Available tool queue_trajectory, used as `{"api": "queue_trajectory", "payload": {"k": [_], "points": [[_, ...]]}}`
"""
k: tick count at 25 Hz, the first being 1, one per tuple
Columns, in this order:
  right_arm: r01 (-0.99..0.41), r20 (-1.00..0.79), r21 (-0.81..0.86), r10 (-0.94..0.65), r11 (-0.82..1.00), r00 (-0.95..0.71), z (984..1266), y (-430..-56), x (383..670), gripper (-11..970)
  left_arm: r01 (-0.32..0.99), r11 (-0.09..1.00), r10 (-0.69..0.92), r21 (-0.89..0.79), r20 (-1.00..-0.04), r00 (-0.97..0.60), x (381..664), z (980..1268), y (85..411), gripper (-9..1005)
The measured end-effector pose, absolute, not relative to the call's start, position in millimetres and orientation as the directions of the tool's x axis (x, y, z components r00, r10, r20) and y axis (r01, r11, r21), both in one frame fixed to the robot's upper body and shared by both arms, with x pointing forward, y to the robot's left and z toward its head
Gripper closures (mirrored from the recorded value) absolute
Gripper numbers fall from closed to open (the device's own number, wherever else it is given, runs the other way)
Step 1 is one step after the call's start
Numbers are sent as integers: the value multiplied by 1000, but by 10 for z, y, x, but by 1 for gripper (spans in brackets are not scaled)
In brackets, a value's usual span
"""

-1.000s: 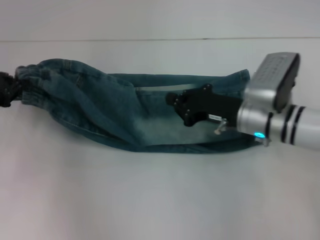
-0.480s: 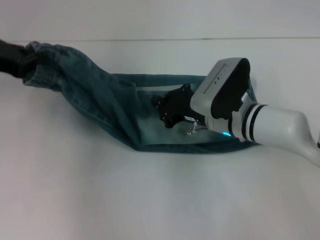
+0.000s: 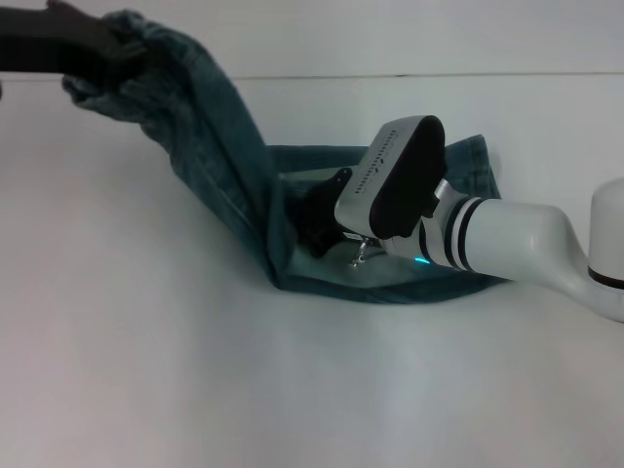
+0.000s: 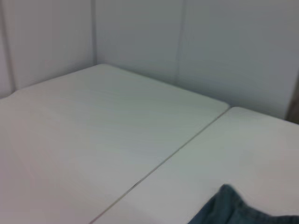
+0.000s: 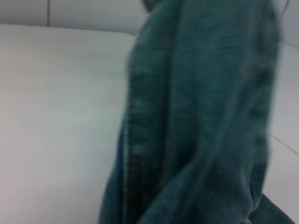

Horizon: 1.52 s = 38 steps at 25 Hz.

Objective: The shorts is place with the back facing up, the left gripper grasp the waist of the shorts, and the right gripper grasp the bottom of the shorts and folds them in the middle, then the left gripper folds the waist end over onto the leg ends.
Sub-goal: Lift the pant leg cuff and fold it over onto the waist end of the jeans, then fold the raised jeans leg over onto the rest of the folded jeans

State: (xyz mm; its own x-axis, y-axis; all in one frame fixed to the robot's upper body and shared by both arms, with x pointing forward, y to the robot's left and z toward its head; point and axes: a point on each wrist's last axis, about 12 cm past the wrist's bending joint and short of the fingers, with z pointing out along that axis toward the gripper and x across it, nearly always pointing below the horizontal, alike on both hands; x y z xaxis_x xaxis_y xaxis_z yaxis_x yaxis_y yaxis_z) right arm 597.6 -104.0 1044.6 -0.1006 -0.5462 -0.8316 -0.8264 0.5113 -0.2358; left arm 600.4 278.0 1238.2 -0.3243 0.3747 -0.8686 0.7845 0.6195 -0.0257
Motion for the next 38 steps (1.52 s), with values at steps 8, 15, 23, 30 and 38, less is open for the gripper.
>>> {"api": "queue_trajectory", "payload": {"k": [8,15,23,30,38], "points": [[-858,-836,-215,-542,466,-85,10447,-991,5947,953,860,509,438,5,-862,-254,6001,12597,2084,954],[-880,-841,-168,-530,443,-107,10352,-1056,5825,948,899,438,488,22,-846,-217,6060,12534,1608,952],[-791,-889,-71,-398,608,-226,10216,-1836,5577,943,914,406,517,13,-828,-218,6140,12391,1336,949],[-733,-964,44,-164,679,-210,10367,-2896,5149,938,928,370,551,48,-815,-178,6126,12304,1103,947],[-803,-976,94,-104,589,-190,10565,-3223,4913,933,963,260,587,79,-805,-92,5934,12075,529,944]]}}
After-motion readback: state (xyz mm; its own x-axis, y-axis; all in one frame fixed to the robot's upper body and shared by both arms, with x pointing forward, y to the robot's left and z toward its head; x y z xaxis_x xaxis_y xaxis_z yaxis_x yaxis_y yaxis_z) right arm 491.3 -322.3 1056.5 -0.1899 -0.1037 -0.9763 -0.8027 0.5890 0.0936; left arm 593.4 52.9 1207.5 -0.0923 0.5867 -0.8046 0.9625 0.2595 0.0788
